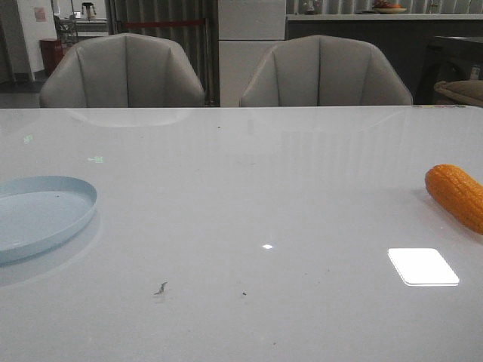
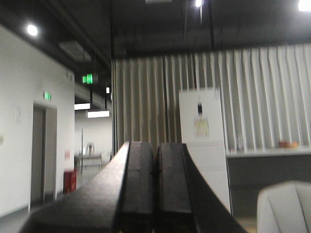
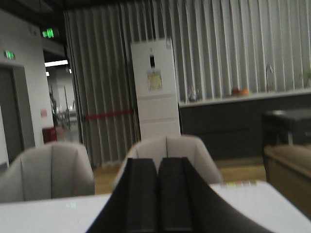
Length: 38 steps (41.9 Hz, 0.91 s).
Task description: Place corn on plate with both arms
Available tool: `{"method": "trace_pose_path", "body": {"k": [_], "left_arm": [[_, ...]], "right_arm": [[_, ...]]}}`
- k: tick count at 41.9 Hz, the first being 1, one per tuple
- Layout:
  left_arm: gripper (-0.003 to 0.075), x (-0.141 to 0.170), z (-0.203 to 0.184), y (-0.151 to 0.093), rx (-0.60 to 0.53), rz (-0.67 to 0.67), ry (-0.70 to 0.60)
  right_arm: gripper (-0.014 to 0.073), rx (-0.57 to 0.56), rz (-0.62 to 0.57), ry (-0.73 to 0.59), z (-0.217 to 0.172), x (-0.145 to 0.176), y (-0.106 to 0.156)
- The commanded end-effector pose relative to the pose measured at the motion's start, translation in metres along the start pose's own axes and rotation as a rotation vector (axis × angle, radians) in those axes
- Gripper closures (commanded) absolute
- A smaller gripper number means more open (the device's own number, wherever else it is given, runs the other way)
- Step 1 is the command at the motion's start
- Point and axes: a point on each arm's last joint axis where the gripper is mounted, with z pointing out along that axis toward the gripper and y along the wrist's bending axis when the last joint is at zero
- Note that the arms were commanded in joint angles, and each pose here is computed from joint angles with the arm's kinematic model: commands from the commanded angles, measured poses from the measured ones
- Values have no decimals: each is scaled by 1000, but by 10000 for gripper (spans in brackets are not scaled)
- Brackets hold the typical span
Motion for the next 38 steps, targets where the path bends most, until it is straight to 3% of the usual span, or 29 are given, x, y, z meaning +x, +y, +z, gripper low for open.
{"method": "trace_pose_path", "body": {"k": [1,9,13,18,30,38], "left_arm": [[631,-43,13,1,-6,-13,-97],[631,-78,60,2,-4,-11,-78],[631,-70,92,1,-2,-9,2],[631,-41,123,-1,2,-6,134],[631,31,156,-6,29,-4,503],[630,56,156,-8,48,-6,686]], "right_arm": [[529,-18,-7,-114,14,-51,10],[529,-17,-7,-112,64,-99,19],[529,-8,-7,-63,93,-102,20],[529,18,-8,88,126,-74,15],[529,92,-5,637,165,14,1],[529,110,-15,809,169,41,-3]]}}
